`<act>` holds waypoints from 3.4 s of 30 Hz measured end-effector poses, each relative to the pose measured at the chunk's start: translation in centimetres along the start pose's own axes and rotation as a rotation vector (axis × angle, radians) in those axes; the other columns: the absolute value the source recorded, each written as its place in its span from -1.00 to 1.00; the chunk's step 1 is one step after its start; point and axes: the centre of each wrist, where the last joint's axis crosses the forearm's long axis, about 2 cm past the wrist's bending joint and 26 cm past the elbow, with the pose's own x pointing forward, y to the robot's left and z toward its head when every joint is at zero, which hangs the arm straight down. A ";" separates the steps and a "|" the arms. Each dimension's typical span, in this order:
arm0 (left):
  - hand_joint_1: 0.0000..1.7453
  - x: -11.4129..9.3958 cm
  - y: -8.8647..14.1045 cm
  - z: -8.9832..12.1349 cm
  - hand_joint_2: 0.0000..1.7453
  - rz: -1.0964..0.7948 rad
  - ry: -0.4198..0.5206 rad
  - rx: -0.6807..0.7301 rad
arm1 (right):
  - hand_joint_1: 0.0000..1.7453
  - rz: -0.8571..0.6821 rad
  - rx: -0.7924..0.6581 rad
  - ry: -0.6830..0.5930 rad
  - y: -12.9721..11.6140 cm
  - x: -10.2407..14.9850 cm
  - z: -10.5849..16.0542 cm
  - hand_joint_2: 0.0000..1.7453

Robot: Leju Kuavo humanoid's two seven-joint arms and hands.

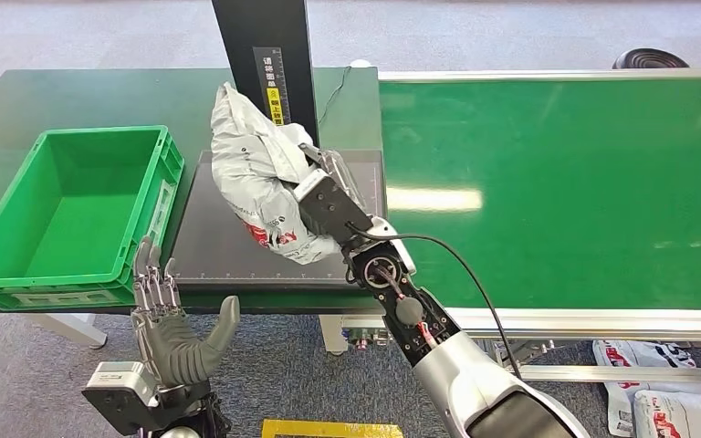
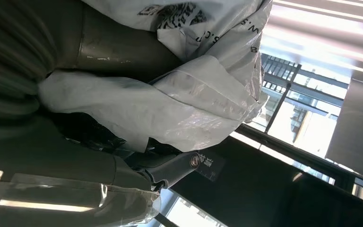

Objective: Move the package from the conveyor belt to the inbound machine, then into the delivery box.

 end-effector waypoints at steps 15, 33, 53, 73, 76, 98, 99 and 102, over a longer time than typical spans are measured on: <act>-1.00 -0.1 -0.4 0.2 1.00 0.013 0.007 -0.024 | 1.00 0.243 0.101 0.214 -2.5 -0.5 -3.4 1.00; -1.00 -0.2 -0.7 0.3 1.00 0.023 0.014 -0.025 | -1.00 0.502 0.238 0.514 -4.5 -1.9 -3.9 1.00; -1.00 -0.3 -0.8 0.0 1.00 0.025 0.013 -0.024 | -1.00 0.512 0.250 0.551 -4.1 -2.4 -3.2 1.00; -1.00 -0.5 -0.9 0.0 1.00 0.001 0.015 -0.015 | -1.00 0.210 0.226 0.363 -4.9 -1.9 -4.1 1.00; -1.00 -0.6 -0.8 0.0 1.00 -0.012 0.013 -0.008 | -1.00 0.037 0.186 0.293 -5.0 -1.7 -4.4 1.00; -1.00 -0.7 0.3 1.0 1.00 -0.064 0.029 0.015 | -1.00 -0.092 -0.352 -0.208 -15.1 1.9 -4.0 1.00; -1.00 -0.7 0.3 1.0 1.00 -0.066 0.029 0.015 | -1.00 -0.090 -0.387 -0.234 -15.1 2.0 -3.5 1.00; -1.00 -0.7 0.5 1.1 1.00 -0.070 0.028 0.012 | -1.00 -0.098 -0.482 -0.295 -15.0 2.3 -1.5 1.00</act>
